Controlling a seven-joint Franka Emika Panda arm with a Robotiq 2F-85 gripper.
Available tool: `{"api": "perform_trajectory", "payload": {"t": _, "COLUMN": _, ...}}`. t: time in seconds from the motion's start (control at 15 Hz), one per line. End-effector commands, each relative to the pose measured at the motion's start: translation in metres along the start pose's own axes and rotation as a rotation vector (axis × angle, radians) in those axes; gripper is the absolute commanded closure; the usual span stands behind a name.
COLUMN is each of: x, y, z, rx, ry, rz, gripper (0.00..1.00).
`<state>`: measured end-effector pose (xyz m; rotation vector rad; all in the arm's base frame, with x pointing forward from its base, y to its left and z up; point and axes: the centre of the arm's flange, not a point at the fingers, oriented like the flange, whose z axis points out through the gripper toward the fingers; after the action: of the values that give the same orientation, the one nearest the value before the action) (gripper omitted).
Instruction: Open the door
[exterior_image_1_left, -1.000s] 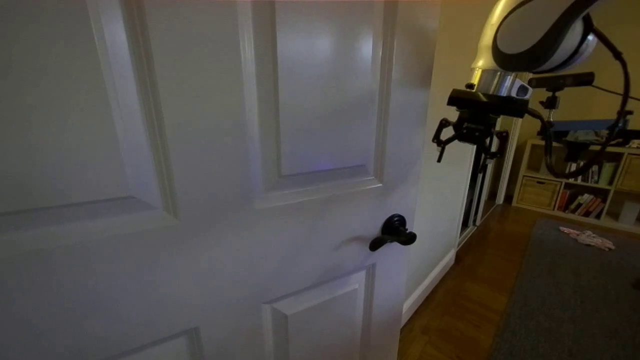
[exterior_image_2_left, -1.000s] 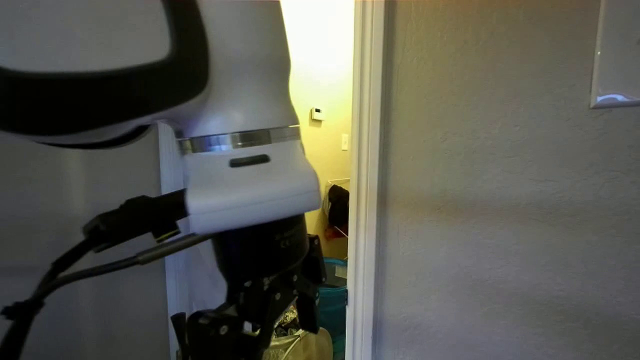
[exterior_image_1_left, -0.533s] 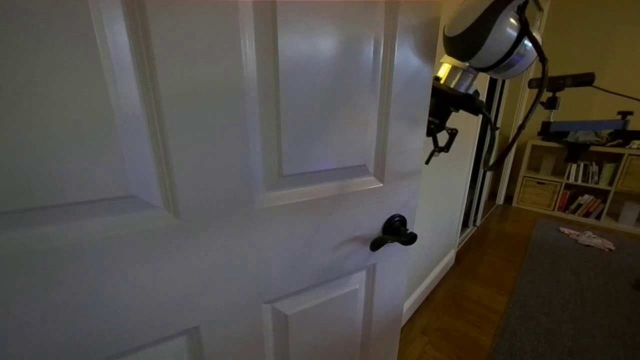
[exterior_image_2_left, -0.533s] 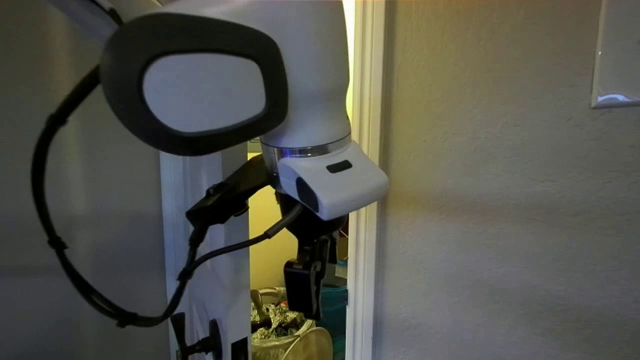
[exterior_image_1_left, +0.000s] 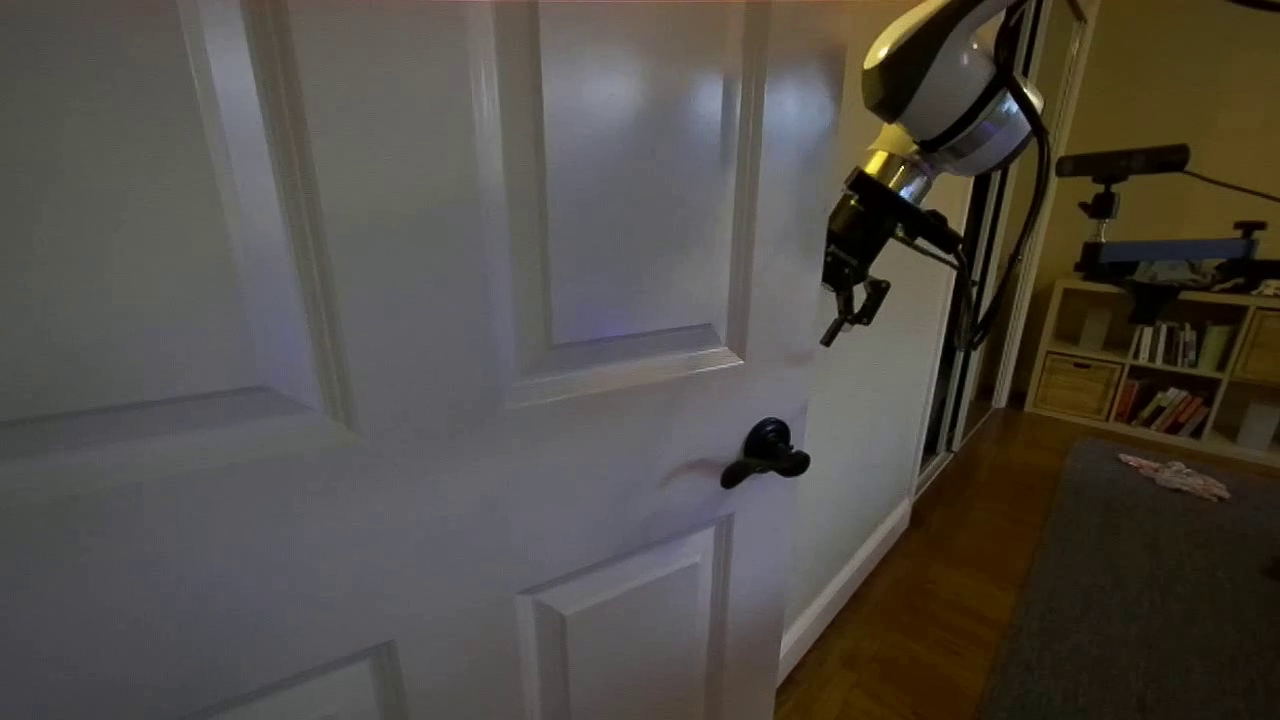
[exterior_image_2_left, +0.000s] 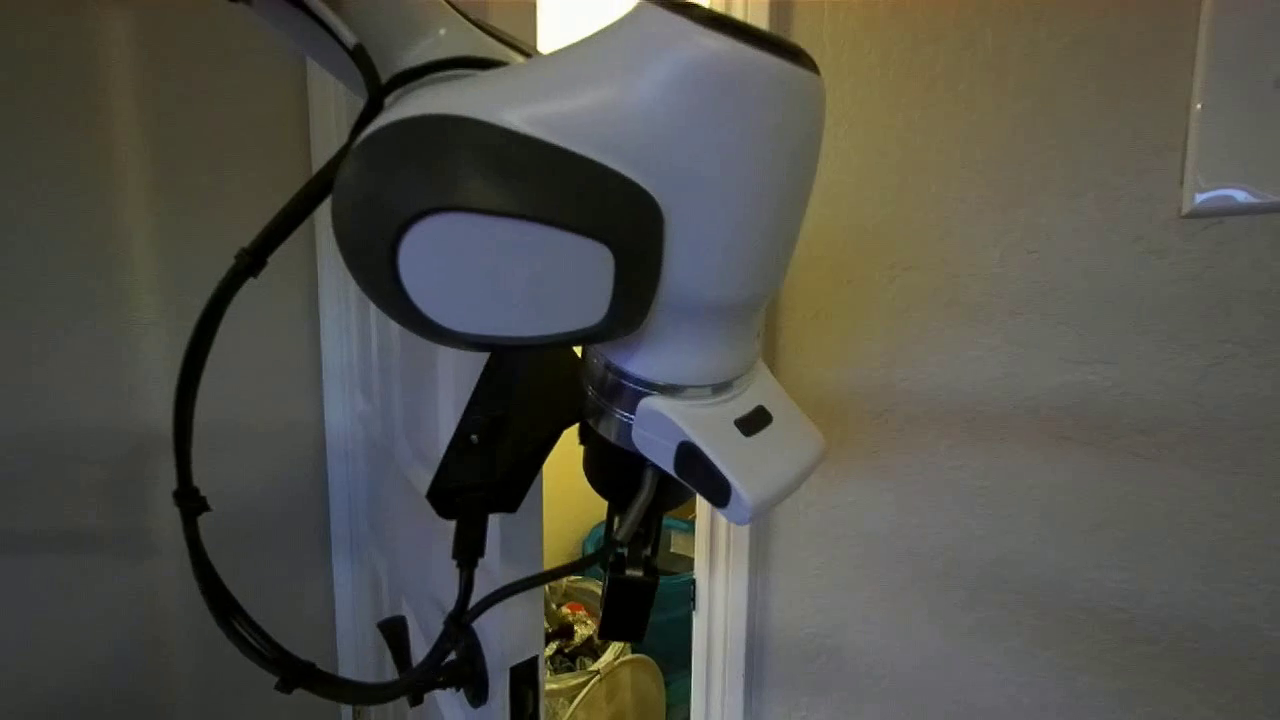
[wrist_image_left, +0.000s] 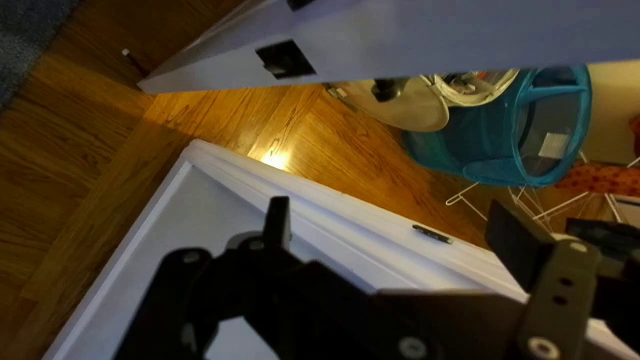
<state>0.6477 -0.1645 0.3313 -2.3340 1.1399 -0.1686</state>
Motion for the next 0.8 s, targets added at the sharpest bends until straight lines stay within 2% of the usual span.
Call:
{"api": "perform_trajectory", "payload": {"t": 0.0, "x": 0.003, "y": 0.018, "z": 0.000, "rx": 0.059, "ry": -0.089, "rz": -0.074, "gripper": 0.00}}
{"api": "perform_trajectory", "payload": {"t": 0.13, "x": 0.002, "y": 0.024, "z": 0.003, "rx": 0.113, "ry": -0.112, "rz": -0.110, "gripper": 0.00}}
{"api": "perform_trajectory", "payload": {"t": 0.47, "x": 0.000, "y": 0.027, "z": 0.023, "rx": 0.313, "ry": -0.155, "rz": -0.196, "gripper": 0.00}}
{"api": "perform_trajectory", "payload": {"t": 0.73, "x": -0.003, "y": 0.032, "z": 0.028, "rx": 0.349, "ry": -0.179, "rz": -0.217, "gripper": 0.00}}
